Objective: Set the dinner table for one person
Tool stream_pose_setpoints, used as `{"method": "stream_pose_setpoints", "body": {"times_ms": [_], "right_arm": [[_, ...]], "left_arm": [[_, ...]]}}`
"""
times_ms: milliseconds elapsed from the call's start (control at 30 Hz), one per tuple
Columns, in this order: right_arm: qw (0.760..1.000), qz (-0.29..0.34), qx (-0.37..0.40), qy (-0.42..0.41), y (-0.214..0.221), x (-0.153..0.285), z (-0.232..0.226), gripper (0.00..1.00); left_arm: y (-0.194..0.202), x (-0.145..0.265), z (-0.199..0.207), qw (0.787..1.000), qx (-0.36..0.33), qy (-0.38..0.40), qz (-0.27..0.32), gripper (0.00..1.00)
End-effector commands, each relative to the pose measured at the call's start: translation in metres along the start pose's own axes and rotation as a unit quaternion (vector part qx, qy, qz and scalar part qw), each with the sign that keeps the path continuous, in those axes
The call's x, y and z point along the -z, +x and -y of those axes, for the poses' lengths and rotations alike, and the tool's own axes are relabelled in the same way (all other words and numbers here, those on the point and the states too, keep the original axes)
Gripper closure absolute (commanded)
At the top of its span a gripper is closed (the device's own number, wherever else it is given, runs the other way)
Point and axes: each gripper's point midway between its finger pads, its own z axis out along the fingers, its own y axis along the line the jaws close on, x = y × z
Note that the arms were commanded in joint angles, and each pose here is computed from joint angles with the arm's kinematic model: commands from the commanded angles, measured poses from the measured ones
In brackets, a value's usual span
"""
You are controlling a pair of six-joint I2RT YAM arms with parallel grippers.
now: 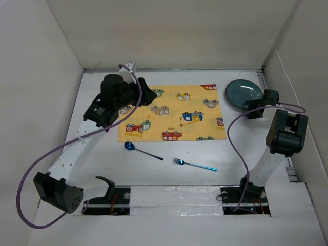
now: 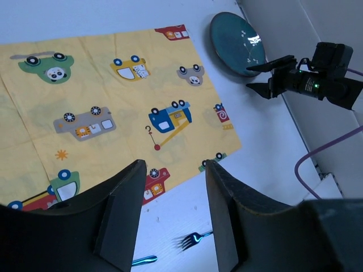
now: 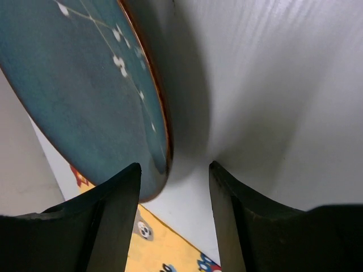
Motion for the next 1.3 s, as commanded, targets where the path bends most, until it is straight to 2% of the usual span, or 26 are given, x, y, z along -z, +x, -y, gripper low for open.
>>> {"method": "stream_pose_setpoints", "body": {"times_ms": [0,67,167,200,233,300,333,367,467,500,600,700,733,767,833,867,967,1000,1067,1100,1267], "right_arm": [[0.998,0.011,-0.046,-0.041,-0.015,-0.003,-0.035,0.43],[0.998,0.004,-0.062,-0.025,-0.014,-0.010,-0.032,0.46],[0.997,-0.003,-0.077,-0.018,-0.015,-0.015,-0.038,0.56],[0.997,0.000,-0.079,-0.014,-0.016,-0.016,-0.038,0.62],[0.996,0.001,-0.083,-0.014,-0.018,-0.015,-0.041,0.75],[0.996,0.000,-0.091,-0.008,-0.017,-0.016,-0.039,0.86],[0.996,0.000,-0.092,-0.006,-0.017,-0.016,-0.037,0.95],[0.996,0.002,-0.084,-0.010,-0.017,-0.014,-0.037,0.99],[0.997,0.022,-0.052,-0.046,-0.022,0.003,-0.046,1.00],[0.997,0.018,-0.039,-0.071,-0.020,0.012,-0.054,1.00],[0.987,0.034,0.005,-0.155,-0.028,0.059,-0.090,1.00],[0.967,0.035,0.074,-0.243,-0.021,0.117,-0.128,1.00],[0.944,0.037,0.129,-0.302,-0.007,0.159,-0.150,1.00],[0.943,0.037,0.130,-0.303,-0.007,0.160,-0.150,1.00],[0.930,0.013,0.160,-0.332,0.013,0.182,-0.154,1.00],[0.914,0.004,0.184,-0.362,0.030,0.203,-0.162,1.00],[0.887,-0.070,0.223,-0.399,0.080,0.222,-0.159,1.00],[0.868,-0.123,0.244,-0.414,0.116,0.231,-0.156,1.00],[0.852,-0.170,0.265,-0.418,0.151,0.231,-0.152,1.00],[0.836,-0.206,0.281,-0.423,0.181,0.237,-0.149,1.00],[0.800,-0.278,0.309,-0.433,0.252,0.244,-0.149,1.00]], "left_arm": [[-0.015,0.008,0.004,1.000,-0.014,0.002,0.026,0.57],[-0.020,0.009,0.004,0.999,-0.015,-0.003,0.032,0.56],[-0.027,0.009,0.003,0.999,-0.019,-0.013,0.040,0.55],[-0.028,0.009,0.000,0.999,-0.018,-0.022,0.041,0.55],[-0.033,0.010,0.002,0.999,-0.020,-0.023,0.045,0.54],[-0.035,0.012,-0.001,0.998,-0.021,-0.033,0.049,0.54],[-0.038,0.014,0.000,0.998,-0.021,-0.034,0.053,0.54],[-0.039,0.015,-0.001,0.998,-0.020,-0.039,0.055,0.54],[-0.038,0.017,-0.003,0.997,-0.015,-0.045,0.056,0.49],[-0.039,0.018,-0.006,0.997,-0.012,-0.051,0.056,0.43],[-0.040,0.015,-0.006,0.997,-0.013,-0.051,0.048,0.36],[-0.035,0.011,-0.006,0.998,-0.013,-0.047,0.033,0.34],[-0.031,0.012,-0.007,0.998,-0.011,-0.050,0.025,0.34],[-0.030,0.012,-0.007,0.998,-0.011,-0.048,0.024,0.34],[-0.032,0.014,-0.005,0.999,-0.014,-0.046,0.025,0.34],[-0.032,0.014,-0.005,0.998,-0.015,-0.048,0.025,0.34],[-0.038,0.013,-0.004,0.998,-0.011,-0.049,0.028,0.34],[-0.041,0.013,-0.002,0.998,-0.011,-0.047,0.029,0.34],[-0.044,0.013,0.000,0.998,-0.011,-0.046,0.033,0.33],[-0.047,0.015,0.000,0.998,-0.011,-0.047,0.038,0.33],[-0.053,0.023,-0.003,0.996,-0.014,-0.064,0.054,0.33]]}}
